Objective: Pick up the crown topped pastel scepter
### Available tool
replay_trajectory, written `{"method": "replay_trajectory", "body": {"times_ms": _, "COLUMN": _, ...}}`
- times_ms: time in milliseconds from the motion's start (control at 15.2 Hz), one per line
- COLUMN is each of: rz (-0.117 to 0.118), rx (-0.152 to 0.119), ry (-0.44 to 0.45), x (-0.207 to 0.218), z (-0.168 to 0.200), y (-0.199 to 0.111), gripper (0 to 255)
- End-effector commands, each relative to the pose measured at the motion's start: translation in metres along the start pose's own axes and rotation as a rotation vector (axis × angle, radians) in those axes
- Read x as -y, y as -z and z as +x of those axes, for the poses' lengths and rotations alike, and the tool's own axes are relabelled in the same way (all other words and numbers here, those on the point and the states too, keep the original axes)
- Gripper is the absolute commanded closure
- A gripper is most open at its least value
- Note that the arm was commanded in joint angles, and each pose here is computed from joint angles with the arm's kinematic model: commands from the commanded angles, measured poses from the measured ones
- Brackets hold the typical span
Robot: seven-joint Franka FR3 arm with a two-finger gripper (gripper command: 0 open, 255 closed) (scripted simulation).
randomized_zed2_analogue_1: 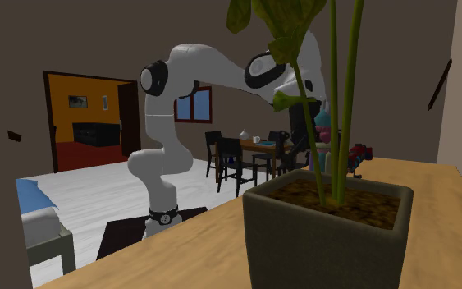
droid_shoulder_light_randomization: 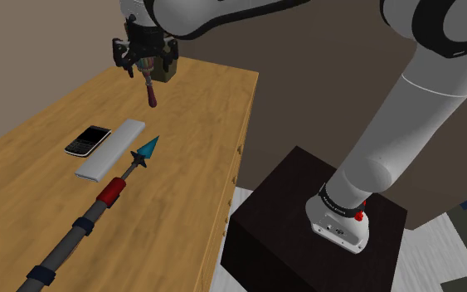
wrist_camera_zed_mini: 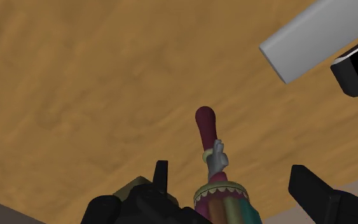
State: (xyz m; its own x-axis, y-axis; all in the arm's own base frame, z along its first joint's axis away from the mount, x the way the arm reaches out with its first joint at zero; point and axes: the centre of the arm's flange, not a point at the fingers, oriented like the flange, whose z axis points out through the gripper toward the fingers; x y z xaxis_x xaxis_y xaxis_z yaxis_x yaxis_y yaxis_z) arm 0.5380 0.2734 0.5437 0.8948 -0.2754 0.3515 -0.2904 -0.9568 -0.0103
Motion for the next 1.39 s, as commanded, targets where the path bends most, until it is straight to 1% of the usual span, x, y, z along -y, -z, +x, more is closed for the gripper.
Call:
{"method": "replay_trajectory", "body": {"times_ms": 0, "rz": 0.000, "rx": 0.000, "ry": 0.000, "x": -0.001, "z": -0.004, "y": -0.011, "gripper": 0}}
{"method": "replay_trajectory", "body": {"times_ms": 66, "rz": 0.000, "rx": 0.000, "ry": 0.000, "x": -0.001, "z": -0.007, "y": -0.019, "gripper": 0}}
{"method": "replay_trajectory", "body": {"times_ms": 198, "rz": 0.000, "rx": 0.000, "ry": 0.000, "x": -0.001, "z": -0.007, "y": -0.019, "gripper": 0}}
{"method": "replay_trajectory", "body": {"times_ms": 264, "rz": 0.000, "rx": -0.001, "ry": 0.000, "x": 0.000, "z": -0.007, "y": -0.019, "gripper": 255}}
{"method": "replay_trajectory", "body": {"times_ms": 858, "rz": 0.000, "rx": 0.000, "ry": 0.000, "x": -0.001, "z": -0.007, "y": -0.019, "gripper": 255}}
{"method": "replay_trajectory", "body": {"times_ms": 1320, "rz": 0.000, "rx": 0.000, "ry": 0.000, "x": -0.001, "z": 0.006, "y": 0.016, "gripper": 255}}
